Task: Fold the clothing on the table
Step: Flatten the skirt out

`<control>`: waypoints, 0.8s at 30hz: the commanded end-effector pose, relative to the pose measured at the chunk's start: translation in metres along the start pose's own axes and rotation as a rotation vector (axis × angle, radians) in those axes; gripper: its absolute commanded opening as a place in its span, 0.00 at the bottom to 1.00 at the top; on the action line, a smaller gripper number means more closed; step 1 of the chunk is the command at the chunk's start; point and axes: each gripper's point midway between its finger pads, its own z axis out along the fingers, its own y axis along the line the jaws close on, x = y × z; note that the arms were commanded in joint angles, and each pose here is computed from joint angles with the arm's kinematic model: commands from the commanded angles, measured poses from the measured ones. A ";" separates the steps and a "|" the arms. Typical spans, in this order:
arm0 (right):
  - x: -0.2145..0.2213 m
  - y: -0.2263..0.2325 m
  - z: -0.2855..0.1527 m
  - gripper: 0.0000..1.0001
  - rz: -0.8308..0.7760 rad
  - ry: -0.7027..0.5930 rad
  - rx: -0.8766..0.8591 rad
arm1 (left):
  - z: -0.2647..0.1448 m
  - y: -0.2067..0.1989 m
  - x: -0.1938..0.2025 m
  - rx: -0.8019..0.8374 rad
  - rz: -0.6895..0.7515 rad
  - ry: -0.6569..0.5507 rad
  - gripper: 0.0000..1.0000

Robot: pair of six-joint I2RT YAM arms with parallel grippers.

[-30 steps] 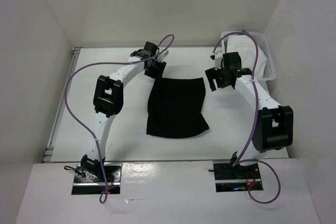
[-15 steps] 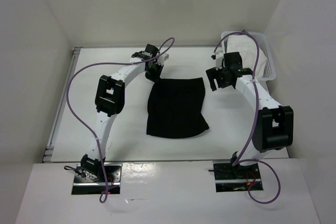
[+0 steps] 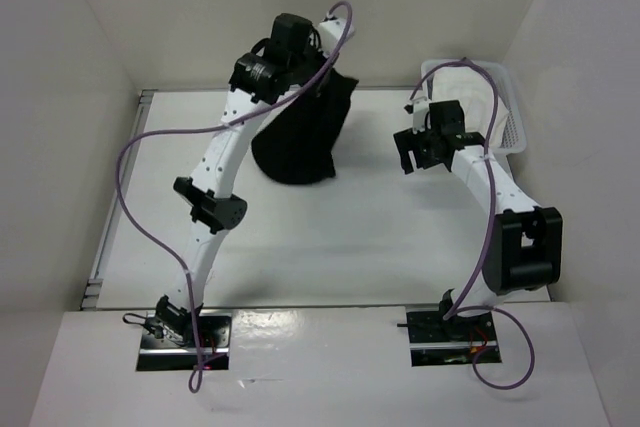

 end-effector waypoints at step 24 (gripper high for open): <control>-0.013 -0.017 -0.038 0.84 0.069 -0.151 0.016 | -0.177 -0.054 -0.070 -0.014 0.255 -0.184 0.17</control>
